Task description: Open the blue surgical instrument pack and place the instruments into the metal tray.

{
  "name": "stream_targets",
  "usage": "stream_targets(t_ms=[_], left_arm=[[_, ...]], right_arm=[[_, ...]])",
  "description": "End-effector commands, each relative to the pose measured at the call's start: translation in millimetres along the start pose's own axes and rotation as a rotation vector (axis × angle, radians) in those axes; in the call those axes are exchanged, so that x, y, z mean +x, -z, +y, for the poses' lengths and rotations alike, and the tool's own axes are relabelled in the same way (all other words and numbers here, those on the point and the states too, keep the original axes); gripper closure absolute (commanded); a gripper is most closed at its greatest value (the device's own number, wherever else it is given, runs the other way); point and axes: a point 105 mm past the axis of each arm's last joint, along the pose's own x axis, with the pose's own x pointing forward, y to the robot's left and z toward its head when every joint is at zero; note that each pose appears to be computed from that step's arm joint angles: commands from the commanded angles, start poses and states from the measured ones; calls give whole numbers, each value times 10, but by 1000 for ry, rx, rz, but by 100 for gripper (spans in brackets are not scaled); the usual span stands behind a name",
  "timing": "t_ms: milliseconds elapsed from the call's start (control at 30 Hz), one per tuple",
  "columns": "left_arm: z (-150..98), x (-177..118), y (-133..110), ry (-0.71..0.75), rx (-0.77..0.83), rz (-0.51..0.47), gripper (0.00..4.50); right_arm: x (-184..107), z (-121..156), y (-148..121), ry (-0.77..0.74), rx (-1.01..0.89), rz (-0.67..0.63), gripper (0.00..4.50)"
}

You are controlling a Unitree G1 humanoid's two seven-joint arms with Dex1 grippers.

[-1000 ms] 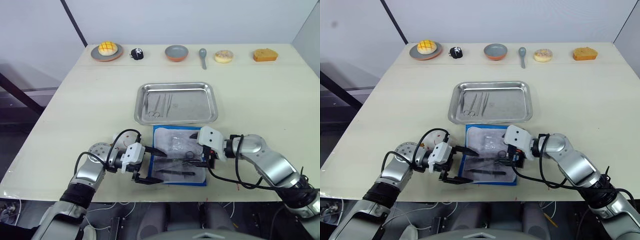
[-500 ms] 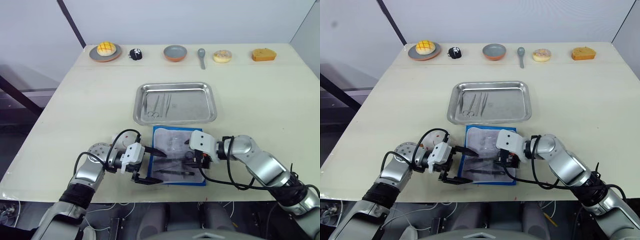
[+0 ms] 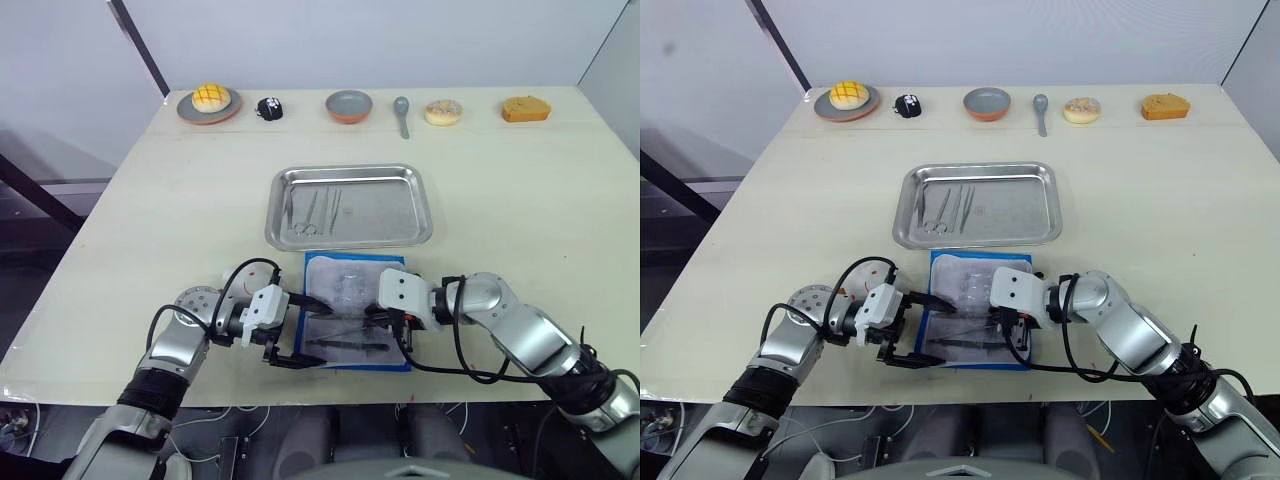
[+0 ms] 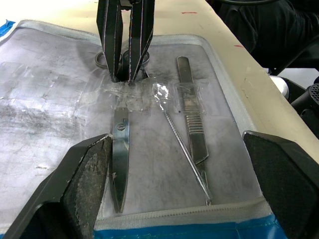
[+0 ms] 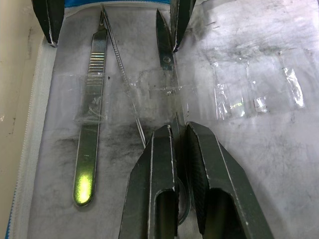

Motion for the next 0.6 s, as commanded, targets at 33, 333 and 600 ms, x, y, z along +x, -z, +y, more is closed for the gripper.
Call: stream_targets(t_ms=[33,333,600], left_arm=[[-98,50,148,35,-63,43,0],[-85,81,146,36,-65,41,0],[-92,96,155,34,-75,39,0]], right_arm=[[-61,-43,-97,17,-34,3,444],[-164,-89,-207,16,-61,69,444],[-248,-93,-310,21,-128,127,444]])
